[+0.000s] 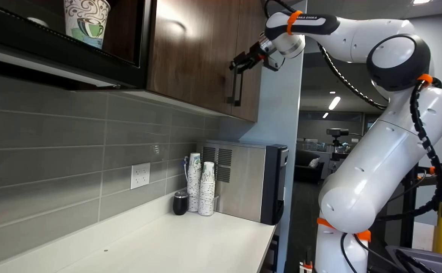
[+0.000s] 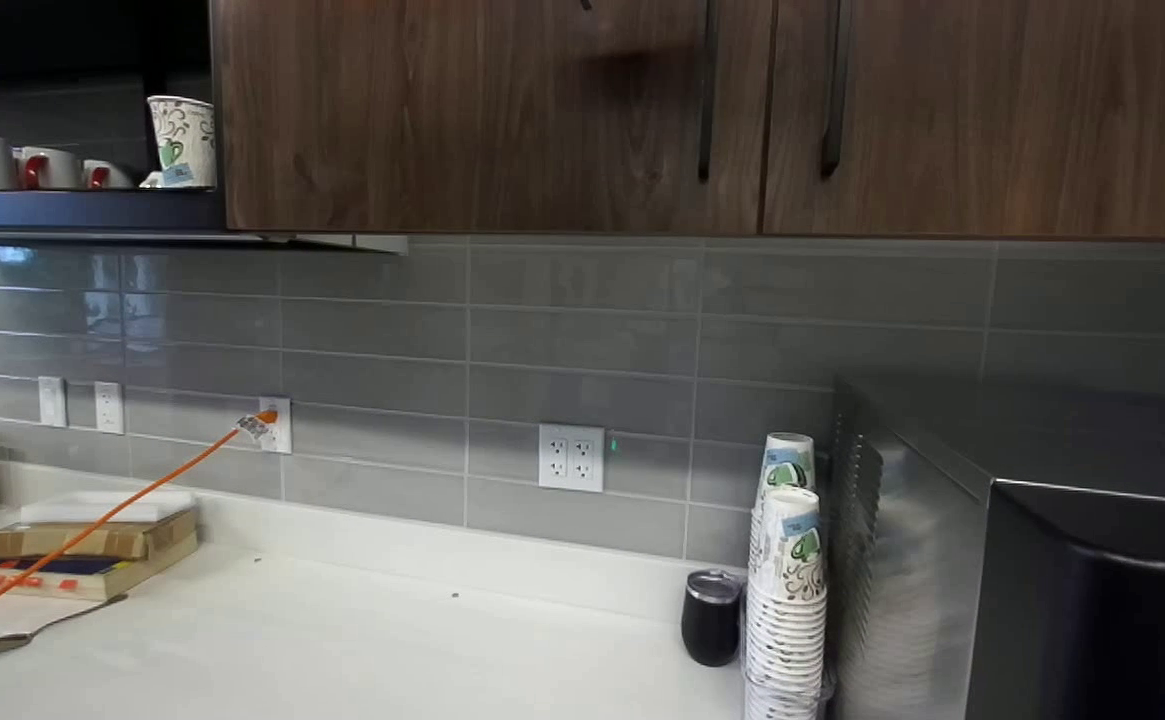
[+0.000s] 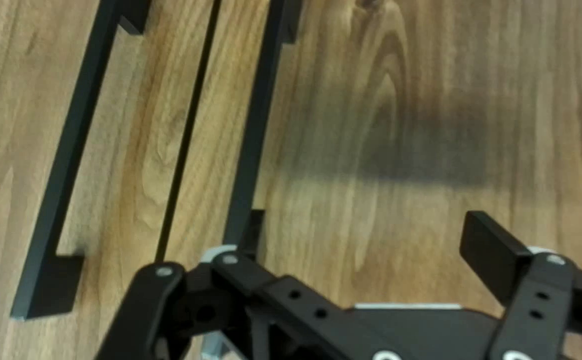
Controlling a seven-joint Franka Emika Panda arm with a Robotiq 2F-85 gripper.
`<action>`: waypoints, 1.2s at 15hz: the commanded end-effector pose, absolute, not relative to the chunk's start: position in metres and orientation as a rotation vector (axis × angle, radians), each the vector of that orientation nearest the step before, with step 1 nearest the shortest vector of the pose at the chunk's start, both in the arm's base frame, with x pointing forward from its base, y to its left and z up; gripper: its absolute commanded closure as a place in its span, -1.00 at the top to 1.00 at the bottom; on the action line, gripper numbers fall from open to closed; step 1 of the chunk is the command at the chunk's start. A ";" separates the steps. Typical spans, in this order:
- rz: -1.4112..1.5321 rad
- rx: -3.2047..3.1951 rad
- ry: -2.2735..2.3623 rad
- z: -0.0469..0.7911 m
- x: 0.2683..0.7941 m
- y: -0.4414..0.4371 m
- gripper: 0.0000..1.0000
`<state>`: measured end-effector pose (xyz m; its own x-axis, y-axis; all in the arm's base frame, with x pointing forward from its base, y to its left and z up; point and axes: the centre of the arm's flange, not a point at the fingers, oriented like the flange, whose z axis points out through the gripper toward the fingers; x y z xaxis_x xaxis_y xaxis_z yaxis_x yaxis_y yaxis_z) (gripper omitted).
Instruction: Open and close the left cabinet door
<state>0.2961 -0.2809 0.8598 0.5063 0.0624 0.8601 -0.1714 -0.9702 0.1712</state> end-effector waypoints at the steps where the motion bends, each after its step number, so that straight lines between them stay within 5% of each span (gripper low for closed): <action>1: 1.516 2.519 -0.111 0.885 0.260 -0.243 1.00; 9: 1.346 2.733 -0.191 0.859 0.208 -0.207 1.00; 18: 1.126 2.921 -0.170 0.773 0.254 -0.153 1.00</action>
